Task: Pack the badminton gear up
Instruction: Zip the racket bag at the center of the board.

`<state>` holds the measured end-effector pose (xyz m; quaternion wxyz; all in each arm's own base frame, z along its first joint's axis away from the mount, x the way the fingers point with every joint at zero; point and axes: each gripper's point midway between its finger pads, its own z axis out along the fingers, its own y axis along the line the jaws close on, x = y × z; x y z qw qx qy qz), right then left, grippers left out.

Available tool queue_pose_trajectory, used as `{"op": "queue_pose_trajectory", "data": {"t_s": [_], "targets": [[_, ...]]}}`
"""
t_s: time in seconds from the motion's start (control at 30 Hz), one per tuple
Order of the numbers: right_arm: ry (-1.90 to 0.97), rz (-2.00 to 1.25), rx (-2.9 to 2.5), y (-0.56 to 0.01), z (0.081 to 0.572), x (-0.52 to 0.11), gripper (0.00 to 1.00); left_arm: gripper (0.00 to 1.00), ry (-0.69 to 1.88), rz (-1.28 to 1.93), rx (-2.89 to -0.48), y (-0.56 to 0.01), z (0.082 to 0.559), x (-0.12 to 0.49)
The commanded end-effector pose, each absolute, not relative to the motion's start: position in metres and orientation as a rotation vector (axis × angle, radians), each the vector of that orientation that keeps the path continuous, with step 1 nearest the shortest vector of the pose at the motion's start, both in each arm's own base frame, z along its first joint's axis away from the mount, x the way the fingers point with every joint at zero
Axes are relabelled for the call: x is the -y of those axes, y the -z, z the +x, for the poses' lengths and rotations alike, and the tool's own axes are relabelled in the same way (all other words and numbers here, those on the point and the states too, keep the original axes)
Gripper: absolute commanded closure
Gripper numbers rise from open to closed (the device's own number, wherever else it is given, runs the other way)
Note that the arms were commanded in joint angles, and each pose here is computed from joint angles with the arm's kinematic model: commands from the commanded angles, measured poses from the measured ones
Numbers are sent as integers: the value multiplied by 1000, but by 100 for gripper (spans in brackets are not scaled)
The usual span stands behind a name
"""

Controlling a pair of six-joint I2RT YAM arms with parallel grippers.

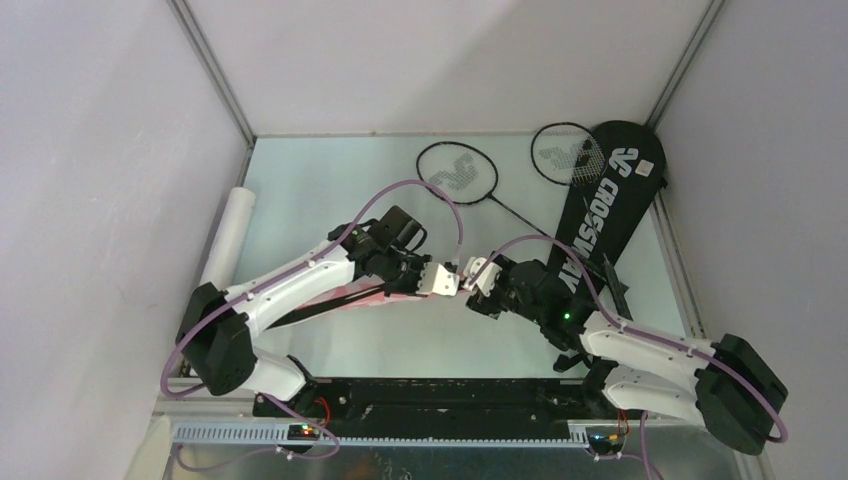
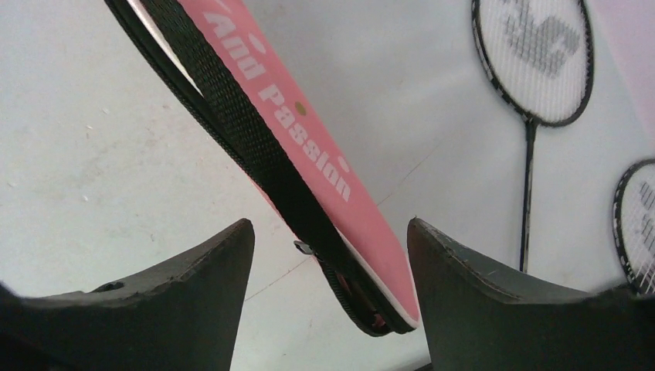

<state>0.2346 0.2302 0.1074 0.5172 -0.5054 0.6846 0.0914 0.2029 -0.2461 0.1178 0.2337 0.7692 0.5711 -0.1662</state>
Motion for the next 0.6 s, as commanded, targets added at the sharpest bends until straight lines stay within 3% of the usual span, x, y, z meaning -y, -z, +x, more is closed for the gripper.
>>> {"op": "queue_pose_trajectory", "data": {"t_s": [0.0, 0.27, 0.4, 0.43, 0.57], "targets": [[-183, -1109, -1651, -118, 252, -237, 27, 100, 483, 2100, -1518, -134, 206, 255], [-41, -977, -1714, -117, 267, -218, 41, 100, 482, 2104, -1537, -129, 207, 251], [-46, -982, -1749, -114, 260, -211, 55, 100, 477, 2108, -1541, -127, 208, 251], [-55, -981, -1746, -117, 258, -211, 63, 100, 476, 2108, -1544, -128, 209, 250], [-92, -1018, -1749, -117, 250, -213, 73, 100, 476, 2105, -1551, -128, 210, 251]]}}
